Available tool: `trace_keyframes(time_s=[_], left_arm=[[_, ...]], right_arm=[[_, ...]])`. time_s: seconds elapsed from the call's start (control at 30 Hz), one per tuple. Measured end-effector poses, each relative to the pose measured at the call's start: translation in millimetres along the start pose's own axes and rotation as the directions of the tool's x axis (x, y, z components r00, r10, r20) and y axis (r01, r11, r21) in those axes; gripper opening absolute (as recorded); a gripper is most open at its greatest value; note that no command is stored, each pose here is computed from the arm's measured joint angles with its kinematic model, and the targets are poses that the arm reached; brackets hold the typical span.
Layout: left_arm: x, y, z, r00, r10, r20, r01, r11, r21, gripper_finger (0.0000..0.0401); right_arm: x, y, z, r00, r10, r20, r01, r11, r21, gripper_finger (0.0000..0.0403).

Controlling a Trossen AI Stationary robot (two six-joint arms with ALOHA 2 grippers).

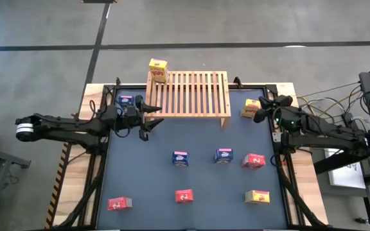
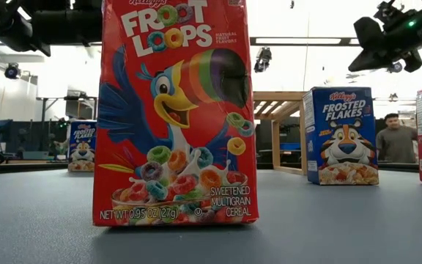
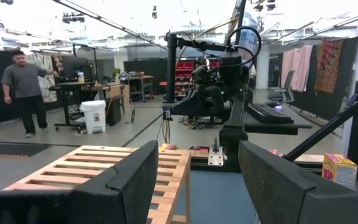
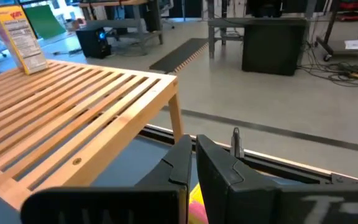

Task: Stack cereal on shelf
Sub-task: Put the top yellow cereal box on the shelf aligned with the other yellow cereal box

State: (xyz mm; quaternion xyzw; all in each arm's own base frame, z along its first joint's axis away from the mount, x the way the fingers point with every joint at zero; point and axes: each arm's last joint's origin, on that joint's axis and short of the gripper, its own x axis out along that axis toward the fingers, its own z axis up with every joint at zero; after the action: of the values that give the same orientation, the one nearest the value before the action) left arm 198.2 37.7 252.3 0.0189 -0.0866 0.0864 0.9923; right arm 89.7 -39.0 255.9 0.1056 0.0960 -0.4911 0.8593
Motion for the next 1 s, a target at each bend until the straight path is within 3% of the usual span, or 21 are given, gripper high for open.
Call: trace_keyframes(time_s=[0.17,0.37,0.57,0.73,1.0], left_arm=[[0.0,0.0,0.0,1.000,0.000,0.000,0.000,1.000,0.000,0.0207],[0.0,0.0,0.0,1.000,0.000,0.000,0.000,1.000,0.000,0.0207],[0.0,0.0,0.1,1.000,0.001,0.001,-0.001,1.000,0.000,0.0207],[0.0,0.0,0.0,1.000,0.001,0.000,-0.001,1.000,0.000,0.0207],[0.0,0.0,-0.4,1.000,0.001,-0.004,-0.001,1.000,0.000,0.0207]], right_arm=[[1.7,0.3,-4.6,1.000,0.003,-0.014,-0.003,0.999,-0.042,0.0013],[1.6,3.1,-5.9,0.994,0.100,-0.054,-0.105,0.991,-0.088,0.0021],[6.8,8.0,-9.5,0.990,0.104,-0.096,-0.115,0.987,-0.117,0.0095],[9.9,9.0,-10.6,0.995,0.045,-0.091,-0.058,0.988,-0.143,0.0163],[9.7,8.3,-10.3,0.996,0.028,-0.082,-0.042,0.982,-0.182,0.0215]])
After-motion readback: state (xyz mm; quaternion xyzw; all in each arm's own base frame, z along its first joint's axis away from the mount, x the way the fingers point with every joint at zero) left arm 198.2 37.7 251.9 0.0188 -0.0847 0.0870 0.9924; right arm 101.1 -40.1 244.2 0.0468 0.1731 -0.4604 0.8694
